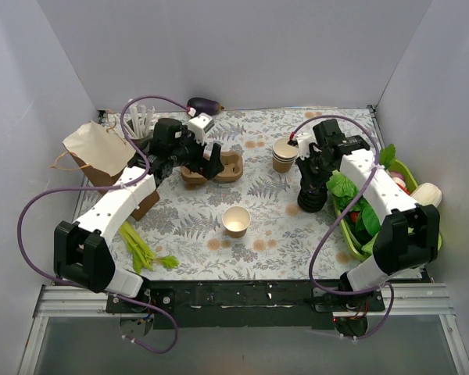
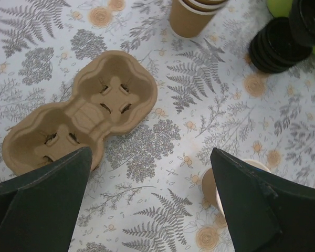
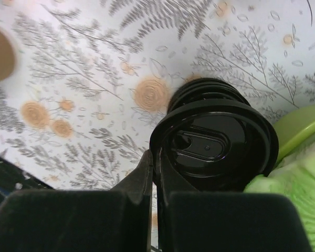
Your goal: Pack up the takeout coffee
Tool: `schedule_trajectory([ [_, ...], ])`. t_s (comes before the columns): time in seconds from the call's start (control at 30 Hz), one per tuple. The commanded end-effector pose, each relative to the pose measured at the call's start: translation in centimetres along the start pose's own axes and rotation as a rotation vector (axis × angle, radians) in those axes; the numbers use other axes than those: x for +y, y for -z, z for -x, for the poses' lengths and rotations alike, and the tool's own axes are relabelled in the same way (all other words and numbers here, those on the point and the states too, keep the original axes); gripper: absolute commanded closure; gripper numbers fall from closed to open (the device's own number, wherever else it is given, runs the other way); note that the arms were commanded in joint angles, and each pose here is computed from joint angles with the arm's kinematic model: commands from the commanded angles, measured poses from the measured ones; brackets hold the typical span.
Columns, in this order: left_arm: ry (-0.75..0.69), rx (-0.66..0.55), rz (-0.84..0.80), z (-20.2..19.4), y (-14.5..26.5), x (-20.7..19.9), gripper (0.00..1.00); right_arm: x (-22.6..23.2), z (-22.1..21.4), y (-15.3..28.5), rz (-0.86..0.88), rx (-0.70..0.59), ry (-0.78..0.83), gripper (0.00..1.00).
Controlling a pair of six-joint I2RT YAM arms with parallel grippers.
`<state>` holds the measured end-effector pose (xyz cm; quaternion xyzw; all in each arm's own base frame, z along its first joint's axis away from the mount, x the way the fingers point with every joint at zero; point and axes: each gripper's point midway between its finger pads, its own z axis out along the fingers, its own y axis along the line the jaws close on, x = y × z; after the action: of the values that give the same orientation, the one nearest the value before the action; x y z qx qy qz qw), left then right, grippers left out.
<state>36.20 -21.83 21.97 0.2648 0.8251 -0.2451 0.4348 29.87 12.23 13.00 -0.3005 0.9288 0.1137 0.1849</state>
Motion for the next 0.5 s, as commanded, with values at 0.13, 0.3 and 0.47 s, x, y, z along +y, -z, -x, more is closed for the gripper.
schedule_trajectory([
  [0.13, -0.772, -0.381, -0.288, 3.8, 5.4, -7.3, 0.04, 8.9, 4.9, 6.8, 0.495, -0.227, 0.116, 0.99],
  [0.3, -1.038, -0.501, -0.459, 4.6, 5.6, -11.8, 0.08, 11.3, 5.8, 7.5, 0.689, -0.241, 0.121, 0.99],
  [0.47, -1.151, -0.546, -0.555, 5.1, 3.7, -14.5, 0.14, 13.2, 6.9, 7.9, 0.786, -0.248, 0.163, 0.99],
])
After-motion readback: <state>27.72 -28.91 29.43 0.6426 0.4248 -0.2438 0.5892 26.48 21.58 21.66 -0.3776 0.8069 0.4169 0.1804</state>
